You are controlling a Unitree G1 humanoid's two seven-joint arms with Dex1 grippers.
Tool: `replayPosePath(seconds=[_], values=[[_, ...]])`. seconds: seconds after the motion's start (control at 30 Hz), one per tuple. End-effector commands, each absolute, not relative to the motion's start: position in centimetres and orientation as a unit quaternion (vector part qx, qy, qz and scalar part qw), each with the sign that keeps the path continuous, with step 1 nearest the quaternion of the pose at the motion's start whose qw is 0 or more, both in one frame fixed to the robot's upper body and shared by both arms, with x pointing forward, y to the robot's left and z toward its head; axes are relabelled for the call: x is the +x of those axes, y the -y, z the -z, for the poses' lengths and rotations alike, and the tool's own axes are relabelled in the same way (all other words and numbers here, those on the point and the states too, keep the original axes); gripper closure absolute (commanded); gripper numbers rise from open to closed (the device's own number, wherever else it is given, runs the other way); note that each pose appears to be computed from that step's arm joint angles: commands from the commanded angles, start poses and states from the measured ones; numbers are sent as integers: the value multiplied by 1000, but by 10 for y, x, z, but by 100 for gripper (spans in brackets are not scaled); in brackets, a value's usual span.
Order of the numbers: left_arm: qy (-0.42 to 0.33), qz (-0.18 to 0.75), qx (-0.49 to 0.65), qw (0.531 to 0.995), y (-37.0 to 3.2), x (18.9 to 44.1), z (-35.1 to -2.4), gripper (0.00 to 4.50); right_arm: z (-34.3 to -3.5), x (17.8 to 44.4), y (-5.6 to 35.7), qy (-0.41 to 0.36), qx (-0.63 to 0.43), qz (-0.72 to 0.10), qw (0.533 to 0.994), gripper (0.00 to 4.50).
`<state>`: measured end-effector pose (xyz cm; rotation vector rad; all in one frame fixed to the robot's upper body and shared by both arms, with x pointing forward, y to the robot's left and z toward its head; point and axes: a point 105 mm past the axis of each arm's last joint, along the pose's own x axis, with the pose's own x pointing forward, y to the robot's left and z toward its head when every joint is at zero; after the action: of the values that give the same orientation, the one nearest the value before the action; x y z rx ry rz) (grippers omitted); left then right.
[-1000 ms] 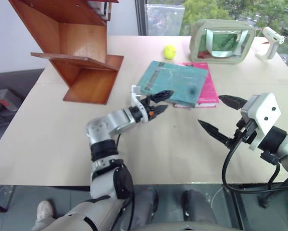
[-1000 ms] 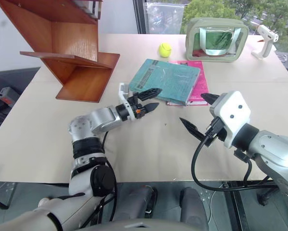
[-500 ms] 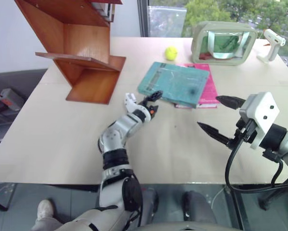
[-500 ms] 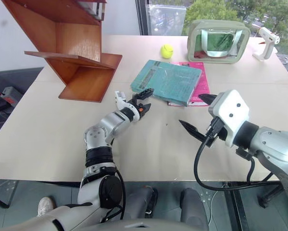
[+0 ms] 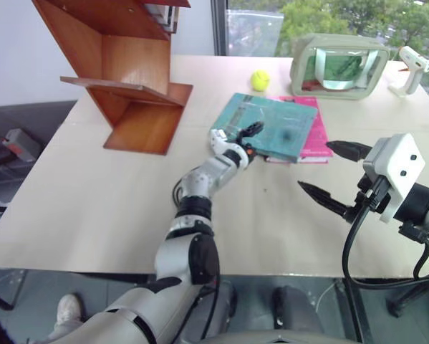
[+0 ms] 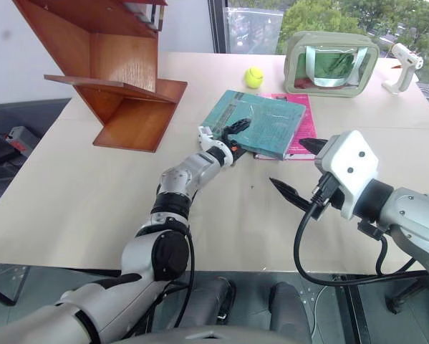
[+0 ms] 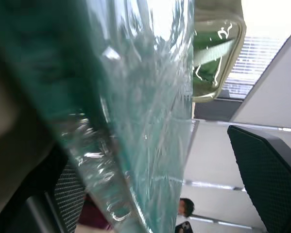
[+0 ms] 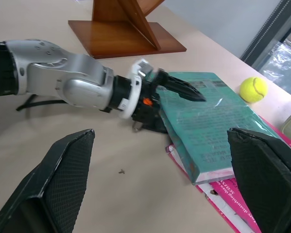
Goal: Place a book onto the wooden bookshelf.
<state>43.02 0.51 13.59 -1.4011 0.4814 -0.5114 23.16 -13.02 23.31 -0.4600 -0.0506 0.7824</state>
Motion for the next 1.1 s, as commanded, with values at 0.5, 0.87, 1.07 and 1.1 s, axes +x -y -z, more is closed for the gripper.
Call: replayPosePath(seconds=[0.5, 0.87, 1.07, 1.1], values=[[-191, 249, -697, 644, 16, 425, -149, 410, -245, 232, 124, 56, -235, -366, 899, 0], [-53, 472, -461, 750, -30, 360, -250, 410, -248, 239, 134, 75, -235, -339, 908, 0], [183, 525, 101, 825, -63, 321, -300, 410, -267, 240, 151, 114, -216, -322, 915, 0], [200, 519, 151, 817, -69, 320, -304, 410, -270, 239, 153, 119, -211, -324, 915, 0]])
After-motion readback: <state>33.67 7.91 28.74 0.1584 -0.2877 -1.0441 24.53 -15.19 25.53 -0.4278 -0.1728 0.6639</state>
